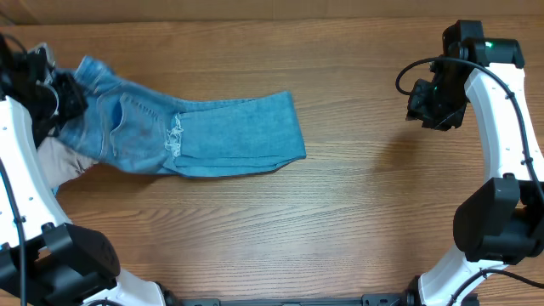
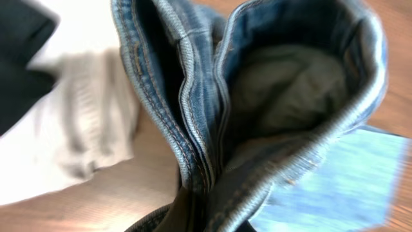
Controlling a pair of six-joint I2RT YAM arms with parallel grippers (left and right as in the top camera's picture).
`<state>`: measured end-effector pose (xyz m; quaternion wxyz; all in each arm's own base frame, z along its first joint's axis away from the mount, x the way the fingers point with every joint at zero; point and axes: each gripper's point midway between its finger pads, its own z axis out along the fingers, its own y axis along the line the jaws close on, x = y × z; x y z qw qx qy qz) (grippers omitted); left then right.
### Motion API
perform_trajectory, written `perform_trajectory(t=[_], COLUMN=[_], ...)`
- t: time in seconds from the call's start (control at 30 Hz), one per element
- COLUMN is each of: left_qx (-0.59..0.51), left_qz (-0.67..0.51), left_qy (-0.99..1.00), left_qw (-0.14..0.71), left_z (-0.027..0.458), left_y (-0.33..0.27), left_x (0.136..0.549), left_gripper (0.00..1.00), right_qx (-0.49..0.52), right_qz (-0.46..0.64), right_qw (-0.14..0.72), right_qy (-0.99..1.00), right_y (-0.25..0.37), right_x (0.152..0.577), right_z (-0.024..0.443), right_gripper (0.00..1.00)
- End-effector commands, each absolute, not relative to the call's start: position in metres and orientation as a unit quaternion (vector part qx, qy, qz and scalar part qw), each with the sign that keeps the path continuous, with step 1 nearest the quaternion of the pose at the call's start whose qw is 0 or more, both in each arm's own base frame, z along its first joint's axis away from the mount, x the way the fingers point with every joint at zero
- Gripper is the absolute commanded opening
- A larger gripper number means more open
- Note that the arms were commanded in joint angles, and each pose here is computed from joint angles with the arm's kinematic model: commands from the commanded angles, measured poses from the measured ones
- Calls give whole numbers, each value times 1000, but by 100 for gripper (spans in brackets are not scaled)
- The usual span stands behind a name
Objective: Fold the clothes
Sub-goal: 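Lift the waistband with the left gripper and fold it rightward over the legs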
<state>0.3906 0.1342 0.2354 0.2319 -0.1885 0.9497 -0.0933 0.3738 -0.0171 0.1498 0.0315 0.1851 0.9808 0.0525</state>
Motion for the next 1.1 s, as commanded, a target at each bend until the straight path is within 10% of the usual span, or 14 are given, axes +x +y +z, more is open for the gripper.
perform_trajectory(t=[0.0, 0.43, 1.07], left_qx=[-100, -16, -62], left_qz=[-184, -191, -193], left_qy=[936, 955, 945], left_qw=[283, 225, 256], left_z=[286, 253, 240], left_y=[62, -92, -146], left_x=[410, 434, 469], left_gripper=[4, 4, 4], right_qx=[181, 181, 136], right_qz=[56, 54, 90], right_qw=[38, 24, 22], right_qy=[981, 982, 986], right_y=[-16, -15, 20], right_x=[375, 368, 379], right_z=[155, 155, 123], right_gripper=[39, 39, 37])
